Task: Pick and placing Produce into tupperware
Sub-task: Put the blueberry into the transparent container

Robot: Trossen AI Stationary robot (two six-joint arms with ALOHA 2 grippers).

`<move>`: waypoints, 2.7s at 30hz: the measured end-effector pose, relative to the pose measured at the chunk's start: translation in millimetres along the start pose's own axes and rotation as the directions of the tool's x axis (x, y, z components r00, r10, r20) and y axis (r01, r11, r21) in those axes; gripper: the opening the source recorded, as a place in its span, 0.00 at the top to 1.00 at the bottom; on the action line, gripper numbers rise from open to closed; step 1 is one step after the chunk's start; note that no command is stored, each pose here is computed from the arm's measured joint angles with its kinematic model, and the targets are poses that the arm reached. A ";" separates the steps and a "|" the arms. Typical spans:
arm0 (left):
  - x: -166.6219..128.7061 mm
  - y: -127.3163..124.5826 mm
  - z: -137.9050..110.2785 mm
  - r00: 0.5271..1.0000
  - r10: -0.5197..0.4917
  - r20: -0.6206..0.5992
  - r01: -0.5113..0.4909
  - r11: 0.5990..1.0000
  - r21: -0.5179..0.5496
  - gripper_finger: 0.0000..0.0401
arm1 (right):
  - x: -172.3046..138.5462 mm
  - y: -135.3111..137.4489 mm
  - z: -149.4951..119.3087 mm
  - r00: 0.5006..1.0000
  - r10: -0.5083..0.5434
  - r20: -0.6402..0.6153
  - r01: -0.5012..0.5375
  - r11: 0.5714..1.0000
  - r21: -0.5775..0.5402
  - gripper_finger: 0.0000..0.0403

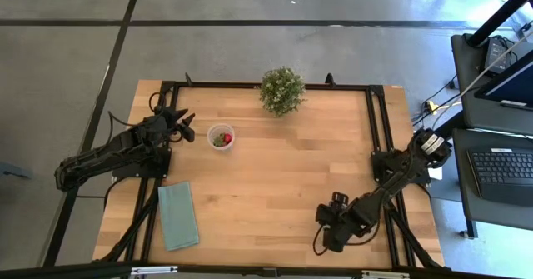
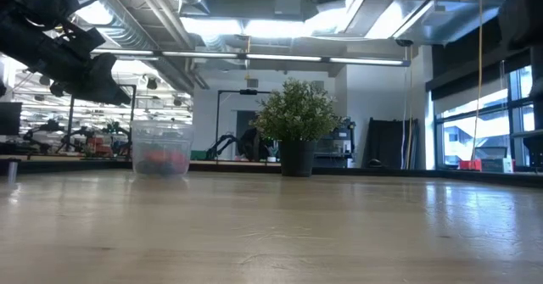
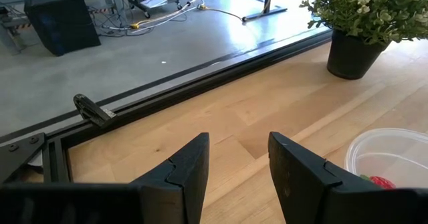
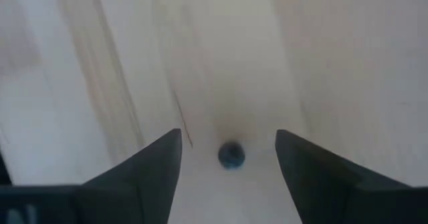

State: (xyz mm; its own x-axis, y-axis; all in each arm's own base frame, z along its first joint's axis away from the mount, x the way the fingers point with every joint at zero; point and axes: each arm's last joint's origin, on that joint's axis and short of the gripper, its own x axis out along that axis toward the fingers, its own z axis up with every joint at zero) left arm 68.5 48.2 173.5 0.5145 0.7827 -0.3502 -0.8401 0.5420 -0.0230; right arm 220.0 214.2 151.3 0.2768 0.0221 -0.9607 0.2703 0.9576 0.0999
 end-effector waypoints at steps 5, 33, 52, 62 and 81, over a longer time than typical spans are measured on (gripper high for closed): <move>0.0 0.0 0.0 1.000 0.000 0.000 0.000 1.000 0.000 0.64 | -5.7 8.2 -14.4 0.964 -0.098 0.246 0.043 0.975 0.220 0.40; 0.0 -0.1 0.2 1.000 -0.001 0.001 0.001 1.000 -0.016 0.64 | 52.2 32.0 -98.8 0.789 -0.210 0.577 0.049 0.958 0.283 0.42; 0.0 0.0 0.1 1.000 0.000 0.001 0.000 0.999 -0.053 0.64 | 57.6 36.1 -105.0 0.801 -0.235 0.550 0.076 0.952 0.296 0.53; 0.0 0.0 0.1 1.000 0.000 0.001 0.000 0.999 -0.053 0.64 | 54.9 36.1 -108.8 0.808 -0.249 0.534 0.104 0.952 0.288 0.72; 0.0 0.0 0.3 1.000 0.000 0.002 0.000 0.999 -0.053 0.64 | -16.5 24.0 -49.5 0.847 -0.311 0.430 0.109 0.895 0.432 0.88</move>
State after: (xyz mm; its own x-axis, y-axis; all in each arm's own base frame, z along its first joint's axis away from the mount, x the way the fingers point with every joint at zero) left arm 68.5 48.2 173.8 0.5149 0.7833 -0.3483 -0.8480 0.5249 -0.0730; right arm 176.4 251.0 156.7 0.5473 -0.4030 -0.7335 0.6709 0.7352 0.0967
